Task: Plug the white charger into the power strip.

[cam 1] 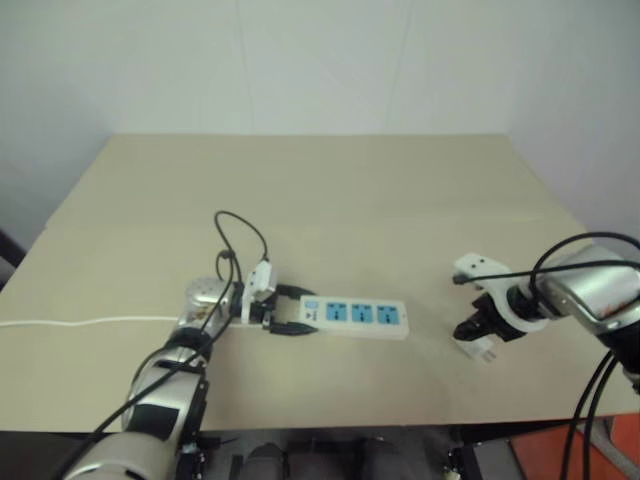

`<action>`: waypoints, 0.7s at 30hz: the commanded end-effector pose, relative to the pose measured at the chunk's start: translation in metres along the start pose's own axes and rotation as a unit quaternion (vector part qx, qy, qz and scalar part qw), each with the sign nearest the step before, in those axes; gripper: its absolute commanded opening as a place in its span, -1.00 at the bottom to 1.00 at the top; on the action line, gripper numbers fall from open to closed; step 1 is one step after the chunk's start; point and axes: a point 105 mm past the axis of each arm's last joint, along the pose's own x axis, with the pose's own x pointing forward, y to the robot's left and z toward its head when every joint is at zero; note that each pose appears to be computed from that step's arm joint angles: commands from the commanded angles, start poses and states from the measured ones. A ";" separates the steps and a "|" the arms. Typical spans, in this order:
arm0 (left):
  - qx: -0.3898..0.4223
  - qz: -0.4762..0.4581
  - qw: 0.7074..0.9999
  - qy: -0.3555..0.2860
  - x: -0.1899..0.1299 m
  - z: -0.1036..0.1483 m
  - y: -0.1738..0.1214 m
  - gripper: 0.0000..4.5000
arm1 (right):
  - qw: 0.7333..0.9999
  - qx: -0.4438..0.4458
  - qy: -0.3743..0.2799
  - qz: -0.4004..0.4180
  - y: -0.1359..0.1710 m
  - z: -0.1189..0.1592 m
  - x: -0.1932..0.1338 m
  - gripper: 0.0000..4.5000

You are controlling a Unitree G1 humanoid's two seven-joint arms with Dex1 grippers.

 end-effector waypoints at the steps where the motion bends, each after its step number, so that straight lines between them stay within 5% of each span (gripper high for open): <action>1: 0.013 -0.002 1.000 -0.001 0.000 0.007 0.004 0.45 | 1.000 -0.018 -0.001 -0.011 -0.001 0.001 -0.009 -0.50; 6: 0.008 -0.011 1.000 0.009 -0.001 0.007 0.002 0.45 | 0.996 -0.072 -0.033 -0.029 0.004 0.016 -0.026 -0.50; 10: 0.009 -0.015 1.000 0.010 0.000 0.007 0.001 0.45 | 0.979 -0.149 -0.133 -0.038 0.015 0.051 -0.051 -0.50; 16: 0.006 -0.021 1.000 0.009 0.002 0.009 0.001 0.45 | 0.913 -0.209 -0.349 0.029 0.041 0.102 -0.081 -0.50; 21: 0.005 -0.014 1.000 0.003 0.002 0.014 0.003 0.45 | 0.858 -0.243 -0.441 0.104 0.059 0.115 -0.066 -0.50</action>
